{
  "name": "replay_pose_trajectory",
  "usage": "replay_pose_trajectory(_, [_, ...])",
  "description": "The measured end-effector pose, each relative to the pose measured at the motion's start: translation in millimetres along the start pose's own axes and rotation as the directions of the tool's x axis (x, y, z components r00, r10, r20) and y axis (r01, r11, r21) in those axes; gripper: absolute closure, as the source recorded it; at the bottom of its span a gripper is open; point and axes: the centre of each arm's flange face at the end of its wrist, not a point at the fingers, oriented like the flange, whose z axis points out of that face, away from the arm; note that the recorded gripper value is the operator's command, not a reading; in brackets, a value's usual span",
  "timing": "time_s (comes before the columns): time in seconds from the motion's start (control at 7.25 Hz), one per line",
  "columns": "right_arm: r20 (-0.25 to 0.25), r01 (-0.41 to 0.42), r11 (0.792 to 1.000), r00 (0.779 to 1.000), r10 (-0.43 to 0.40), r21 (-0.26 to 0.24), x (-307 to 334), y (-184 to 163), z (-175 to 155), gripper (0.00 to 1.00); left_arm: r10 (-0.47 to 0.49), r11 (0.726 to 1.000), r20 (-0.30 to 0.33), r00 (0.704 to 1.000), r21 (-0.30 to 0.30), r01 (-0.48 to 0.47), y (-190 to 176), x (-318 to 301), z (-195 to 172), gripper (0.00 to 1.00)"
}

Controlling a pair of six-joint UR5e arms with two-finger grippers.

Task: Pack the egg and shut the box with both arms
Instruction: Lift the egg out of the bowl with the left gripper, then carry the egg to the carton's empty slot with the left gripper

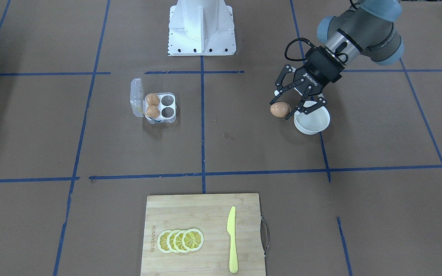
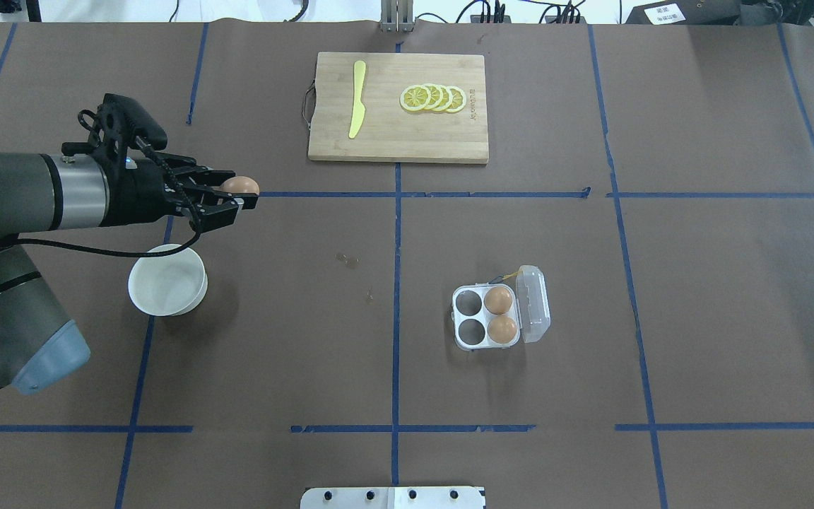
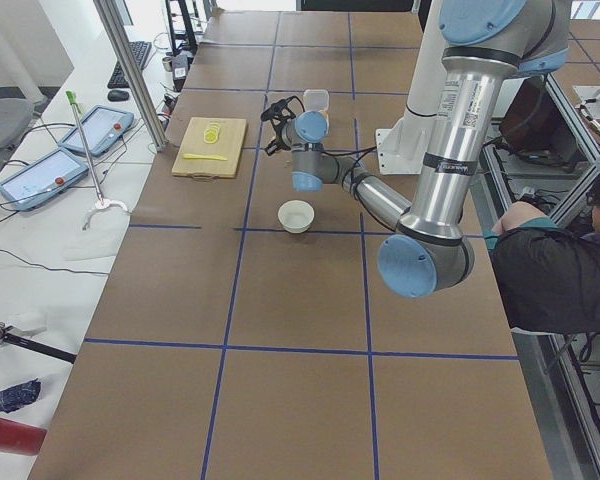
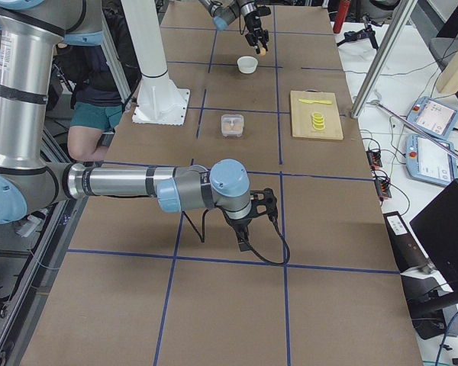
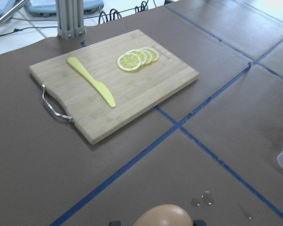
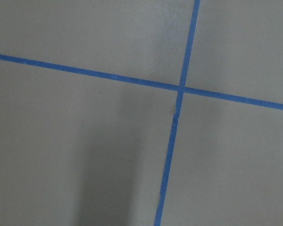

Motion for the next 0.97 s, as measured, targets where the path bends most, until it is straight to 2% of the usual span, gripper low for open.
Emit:
replay_pose_trajectory(0.14, [0.0, 0.0, 1.0, 1.0, 0.0, 0.0, 0, 0, 0, 0.0, -0.032, 0.999, -0.027, 0.999, 0.036, 0.033, -17, 16, 12, 1.0])
replay_pose_trajectory(0.41, [0.001, -0.001, 1.0, 1.0, 0.001, -0.001, 0, 0, 0, 0.0, -0.111, 0.983, -0.068, 0.991, 0.136, 0.12, -13, 73, 49, 1.0])
replay_pose_trajectory(0.69, [0.001, 0.0, 1.0, 1.0, 0.0, 0.0, 0, 0, 0, 0.0, -0.173, 0.955, -0.065, 0.983, 0.231, 0.184, 7, 142, 89, 1.0])
replay_pose_trajectory(0.97, [0.0, -0.001, 1.0, 1.0, 0.001, -0.001, 0, 0, 0, 0.0, -0.22, 0.933, -0.035, 0.975, 0.285, 0.221, 34, 201, 132, 1.0])
